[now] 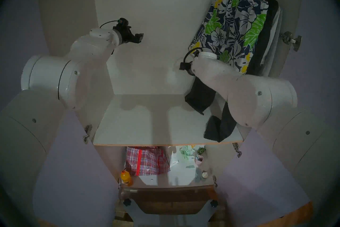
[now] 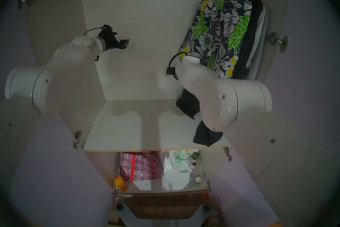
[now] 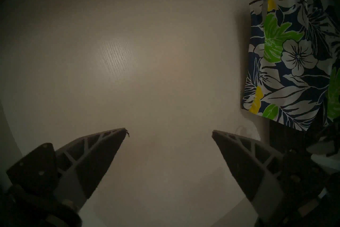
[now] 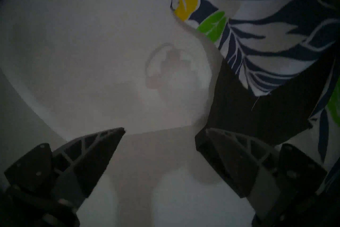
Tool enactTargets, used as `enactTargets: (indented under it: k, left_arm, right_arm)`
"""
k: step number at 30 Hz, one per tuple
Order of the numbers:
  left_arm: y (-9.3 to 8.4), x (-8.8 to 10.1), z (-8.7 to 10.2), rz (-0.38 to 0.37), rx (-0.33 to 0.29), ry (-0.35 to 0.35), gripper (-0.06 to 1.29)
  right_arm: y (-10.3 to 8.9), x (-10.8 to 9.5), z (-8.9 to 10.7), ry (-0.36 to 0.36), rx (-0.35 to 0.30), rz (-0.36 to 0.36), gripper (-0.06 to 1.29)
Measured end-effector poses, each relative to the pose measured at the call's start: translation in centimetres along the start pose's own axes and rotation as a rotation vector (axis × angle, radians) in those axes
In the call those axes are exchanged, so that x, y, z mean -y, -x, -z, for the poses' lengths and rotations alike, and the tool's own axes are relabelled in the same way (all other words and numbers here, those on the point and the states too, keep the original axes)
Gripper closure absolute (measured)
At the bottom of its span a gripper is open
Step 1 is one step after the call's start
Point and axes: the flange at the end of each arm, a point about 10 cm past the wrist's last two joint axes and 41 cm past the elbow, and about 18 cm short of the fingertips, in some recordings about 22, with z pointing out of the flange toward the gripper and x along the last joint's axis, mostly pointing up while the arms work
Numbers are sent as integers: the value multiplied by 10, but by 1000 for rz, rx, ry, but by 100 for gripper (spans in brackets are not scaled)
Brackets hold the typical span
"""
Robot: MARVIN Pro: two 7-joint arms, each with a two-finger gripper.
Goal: Move and arrange clothes and pants in the wardrobe
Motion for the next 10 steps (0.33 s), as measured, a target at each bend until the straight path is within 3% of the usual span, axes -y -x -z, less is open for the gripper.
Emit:
enactTargets:
  k: [10]
  left_arm:
    - [1, 0, 0, 1, 1, 0, -3]
  right_arm:
    - [2, 10, 0, -58, -4, 16, -3]
